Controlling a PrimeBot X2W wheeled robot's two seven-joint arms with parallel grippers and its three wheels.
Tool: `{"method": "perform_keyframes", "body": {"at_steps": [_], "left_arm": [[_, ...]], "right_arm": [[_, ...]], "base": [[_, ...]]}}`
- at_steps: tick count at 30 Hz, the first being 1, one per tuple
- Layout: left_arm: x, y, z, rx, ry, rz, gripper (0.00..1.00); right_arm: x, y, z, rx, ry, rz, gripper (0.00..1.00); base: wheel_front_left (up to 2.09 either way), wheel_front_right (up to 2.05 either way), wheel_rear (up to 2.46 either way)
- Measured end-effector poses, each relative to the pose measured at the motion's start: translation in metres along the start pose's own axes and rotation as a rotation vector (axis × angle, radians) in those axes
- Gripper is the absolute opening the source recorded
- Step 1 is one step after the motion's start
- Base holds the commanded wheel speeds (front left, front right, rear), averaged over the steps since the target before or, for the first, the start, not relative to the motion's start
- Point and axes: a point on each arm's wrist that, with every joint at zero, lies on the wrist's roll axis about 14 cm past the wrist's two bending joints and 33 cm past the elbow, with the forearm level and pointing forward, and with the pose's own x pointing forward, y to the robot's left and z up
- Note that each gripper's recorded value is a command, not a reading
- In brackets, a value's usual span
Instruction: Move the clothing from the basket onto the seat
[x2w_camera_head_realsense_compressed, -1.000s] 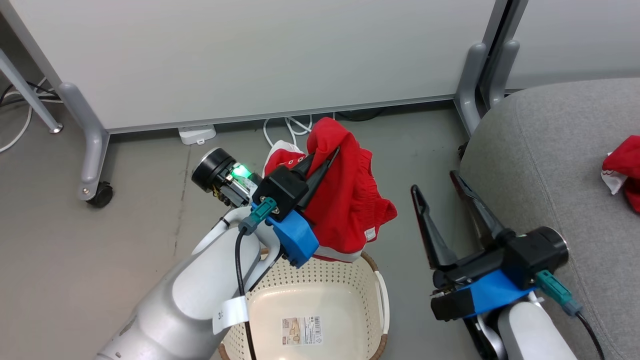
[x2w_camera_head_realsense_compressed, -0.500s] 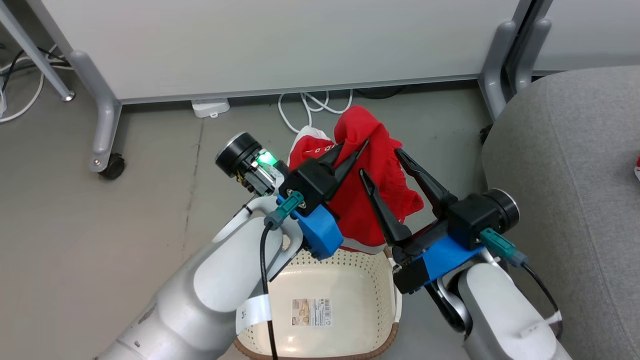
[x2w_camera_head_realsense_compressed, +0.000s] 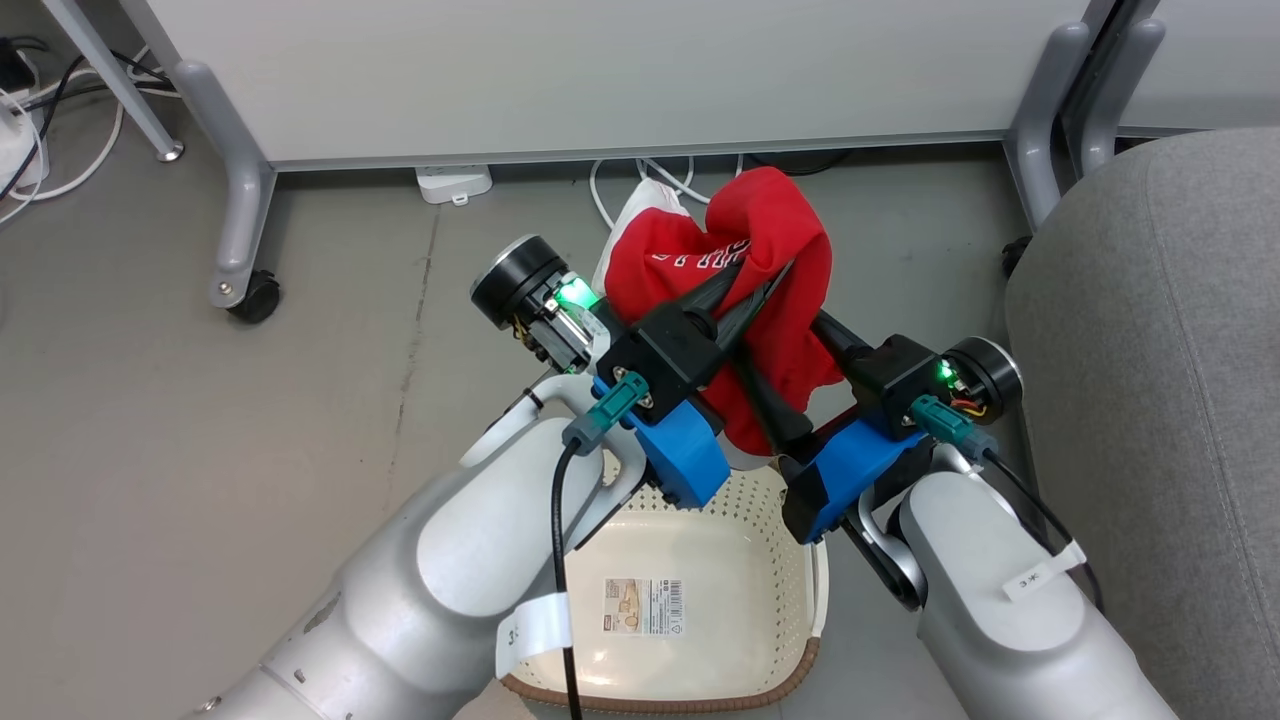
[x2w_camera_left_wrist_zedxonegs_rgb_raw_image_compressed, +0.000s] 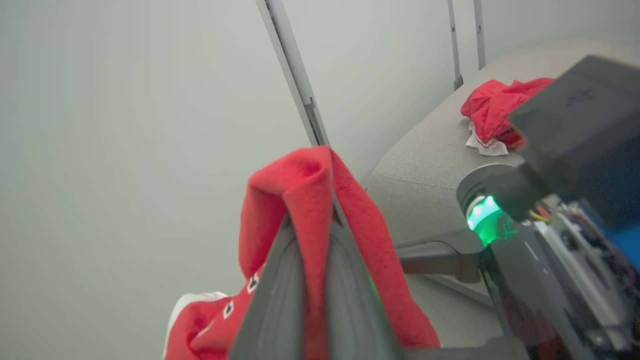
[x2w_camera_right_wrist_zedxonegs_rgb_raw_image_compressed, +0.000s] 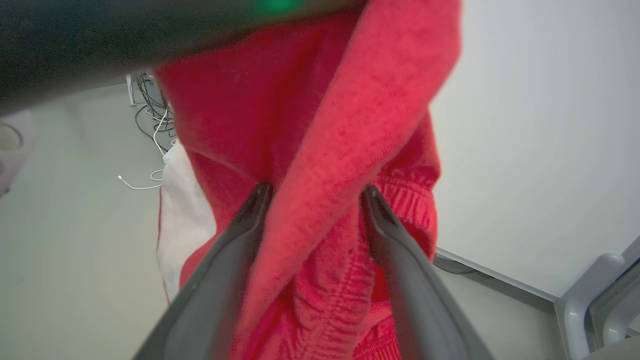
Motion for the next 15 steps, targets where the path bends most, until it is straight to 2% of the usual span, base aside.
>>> {"method": "perform_keyframes", "body": {"at_steps": [15], "left_arm": [[0.001, 0.0, 0.009, 0.008, -0.018, 0.003, 0.0]], "right_arm": [[0.0, -0.004, 0.015, 0.031, -0.033, -0.016, 0.0]], "base": [[0.0, 0.0, 0.0]]}}
